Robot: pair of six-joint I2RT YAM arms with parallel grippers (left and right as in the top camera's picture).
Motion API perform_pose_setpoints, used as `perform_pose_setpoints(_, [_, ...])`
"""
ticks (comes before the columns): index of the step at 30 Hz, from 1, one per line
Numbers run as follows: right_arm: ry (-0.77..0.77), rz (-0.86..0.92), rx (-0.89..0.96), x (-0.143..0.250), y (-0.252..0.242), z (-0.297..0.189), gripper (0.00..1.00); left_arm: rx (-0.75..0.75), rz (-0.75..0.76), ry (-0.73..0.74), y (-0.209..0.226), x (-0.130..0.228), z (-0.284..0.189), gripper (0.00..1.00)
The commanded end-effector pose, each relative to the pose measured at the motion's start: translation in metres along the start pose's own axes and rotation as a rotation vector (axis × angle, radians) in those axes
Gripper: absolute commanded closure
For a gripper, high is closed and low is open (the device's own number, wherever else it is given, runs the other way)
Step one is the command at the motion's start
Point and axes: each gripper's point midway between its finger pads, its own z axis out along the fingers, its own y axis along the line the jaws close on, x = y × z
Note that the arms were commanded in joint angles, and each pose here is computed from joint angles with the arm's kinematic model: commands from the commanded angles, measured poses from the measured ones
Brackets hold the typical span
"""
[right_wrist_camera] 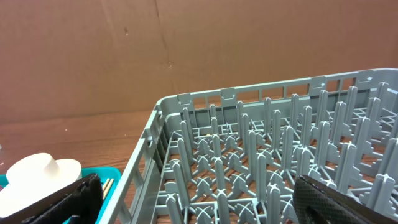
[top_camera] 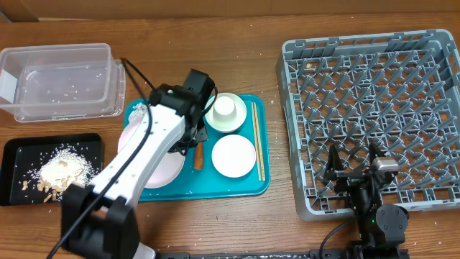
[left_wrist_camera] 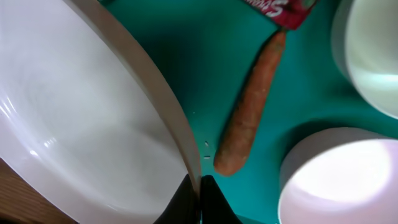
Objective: Sort waste into correct bins and load items into the dishwasher
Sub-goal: 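Carry the emptied plate back and set it on the teal tray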
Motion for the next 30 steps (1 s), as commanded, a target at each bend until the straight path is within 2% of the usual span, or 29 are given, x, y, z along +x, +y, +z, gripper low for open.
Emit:
perform_pose_setpoints(1, [-0.002,0.003,0.007,0.002,-0.002,0.000,0.00,-0.034,0.003,0.063,-0.002,0.007,0.018,0.96])
perform_pose_setpoints(25, [-0.002,0.003,0.007,0.002,-0.002,0.000,0.00,-0.105,-0.021,0.120,0.004,0.018,0.046,0.96])
perform_pose_setpoints(27, [-0.002,0.003,0.007,0.002,-0.002,0.000,0.00,-0.103,-0.021,0.119,0.003,0.018,0.049,0.95])
perform_pose_setpoints(30, [-0.002,0.003,0.007,0.002,-0.002,0.000,0.00,-0.102,-0.021,0.118,0.003,0.019,0.051,0.83])
